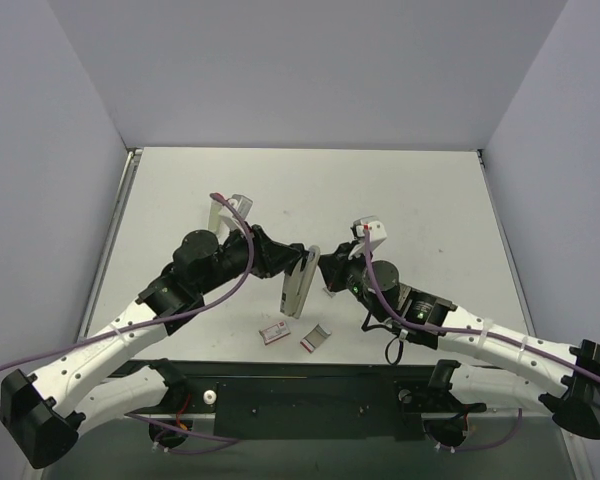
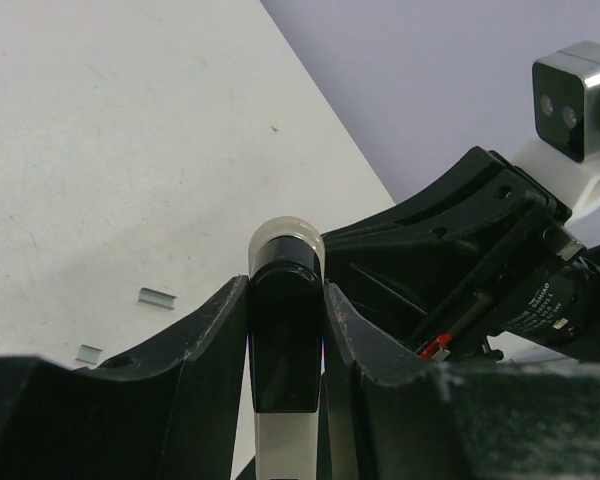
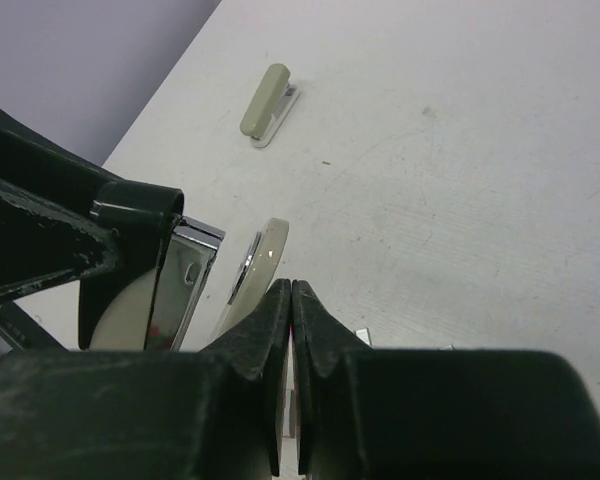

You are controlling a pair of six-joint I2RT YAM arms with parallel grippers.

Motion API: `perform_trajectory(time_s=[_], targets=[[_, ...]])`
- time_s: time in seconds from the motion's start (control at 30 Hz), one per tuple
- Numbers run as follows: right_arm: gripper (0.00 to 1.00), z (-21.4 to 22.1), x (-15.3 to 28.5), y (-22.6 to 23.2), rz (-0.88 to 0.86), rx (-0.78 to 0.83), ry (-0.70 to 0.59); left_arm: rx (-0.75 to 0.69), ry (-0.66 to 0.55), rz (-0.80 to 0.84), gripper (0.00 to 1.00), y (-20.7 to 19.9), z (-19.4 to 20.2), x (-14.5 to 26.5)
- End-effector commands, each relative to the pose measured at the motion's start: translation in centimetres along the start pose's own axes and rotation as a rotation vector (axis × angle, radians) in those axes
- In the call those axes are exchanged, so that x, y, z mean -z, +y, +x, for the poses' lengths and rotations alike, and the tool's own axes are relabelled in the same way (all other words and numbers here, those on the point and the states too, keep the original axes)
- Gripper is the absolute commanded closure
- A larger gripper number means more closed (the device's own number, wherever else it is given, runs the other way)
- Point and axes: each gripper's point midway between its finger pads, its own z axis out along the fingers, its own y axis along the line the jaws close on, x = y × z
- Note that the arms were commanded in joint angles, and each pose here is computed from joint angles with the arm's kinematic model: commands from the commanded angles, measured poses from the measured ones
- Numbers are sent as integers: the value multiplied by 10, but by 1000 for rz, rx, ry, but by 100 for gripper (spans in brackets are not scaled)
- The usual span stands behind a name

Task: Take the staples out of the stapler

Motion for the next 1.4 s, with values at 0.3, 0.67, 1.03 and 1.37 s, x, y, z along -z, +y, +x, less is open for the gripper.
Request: perform_trajectory(time_s=[0.3, 0.67, 1.03, 1.37], targets=[[100, -37, 9, 101, -504, 10, -35, 11, 47, 358, 100, -64, 4, 0], [100, -57, 17, 150, -677, 100, 12, -77, 187, 515, 100, -84, 39, 12], [100, -57, 18, 145, -649, 121, 5, -139, 202, 483, 100, -80, 44, 22], [100, -44, 31, 113, -565, 145, 8, -158, 166, 387, 100, -64, 39, 10]])
